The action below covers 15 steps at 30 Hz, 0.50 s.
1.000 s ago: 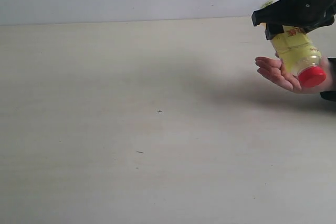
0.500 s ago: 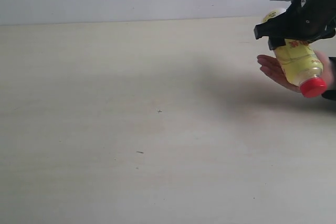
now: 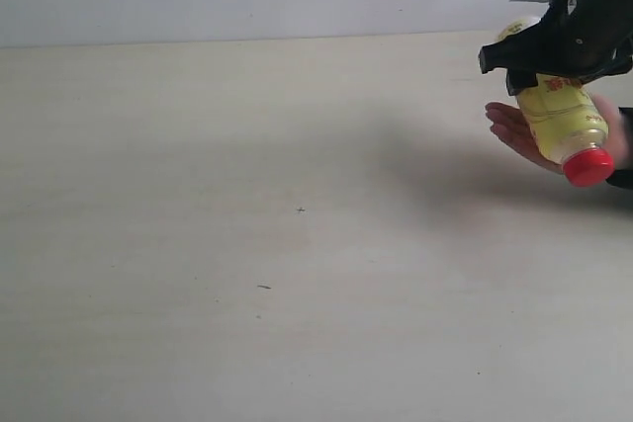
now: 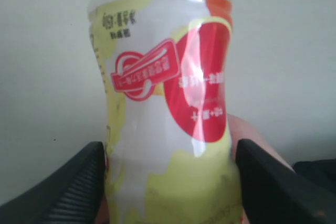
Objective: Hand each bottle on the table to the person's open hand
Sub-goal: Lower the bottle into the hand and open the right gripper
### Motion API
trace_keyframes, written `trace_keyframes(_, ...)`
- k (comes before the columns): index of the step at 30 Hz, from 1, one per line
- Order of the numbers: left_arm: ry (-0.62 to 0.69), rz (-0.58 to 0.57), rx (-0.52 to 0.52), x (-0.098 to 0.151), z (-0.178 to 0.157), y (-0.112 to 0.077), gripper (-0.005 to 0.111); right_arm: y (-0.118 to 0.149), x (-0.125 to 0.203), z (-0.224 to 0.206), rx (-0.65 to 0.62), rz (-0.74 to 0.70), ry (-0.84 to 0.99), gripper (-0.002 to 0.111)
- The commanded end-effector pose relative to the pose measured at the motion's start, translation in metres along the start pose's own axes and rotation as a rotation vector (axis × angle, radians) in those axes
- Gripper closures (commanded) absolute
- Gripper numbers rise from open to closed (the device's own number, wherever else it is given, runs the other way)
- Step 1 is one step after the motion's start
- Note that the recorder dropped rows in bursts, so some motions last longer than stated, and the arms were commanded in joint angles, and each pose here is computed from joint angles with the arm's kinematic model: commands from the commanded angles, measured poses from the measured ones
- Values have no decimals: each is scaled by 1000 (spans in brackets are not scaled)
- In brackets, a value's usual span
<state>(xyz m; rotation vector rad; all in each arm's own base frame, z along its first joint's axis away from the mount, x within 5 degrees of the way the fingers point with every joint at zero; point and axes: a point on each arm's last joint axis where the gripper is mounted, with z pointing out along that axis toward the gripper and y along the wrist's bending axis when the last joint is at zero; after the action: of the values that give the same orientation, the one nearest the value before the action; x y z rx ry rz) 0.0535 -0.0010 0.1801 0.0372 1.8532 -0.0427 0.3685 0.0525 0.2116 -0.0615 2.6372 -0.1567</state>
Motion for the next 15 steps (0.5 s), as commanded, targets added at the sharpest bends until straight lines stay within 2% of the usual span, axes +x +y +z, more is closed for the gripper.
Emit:
trace_keyframes(1, -14, -6, 0, -1, 0, 0, 107, -2, 1, -3, 9, 5, 6, 108)
trace_keyframes(7, -14, -6, 0, -1, 0, 0, 107, -1, 3, 9, 14, 42, 24, 107)
trace_keyframes(15, -14, -6, 0, -1, 0, 0, 107, 0, 1, 11, 5, 46, 8, 90)
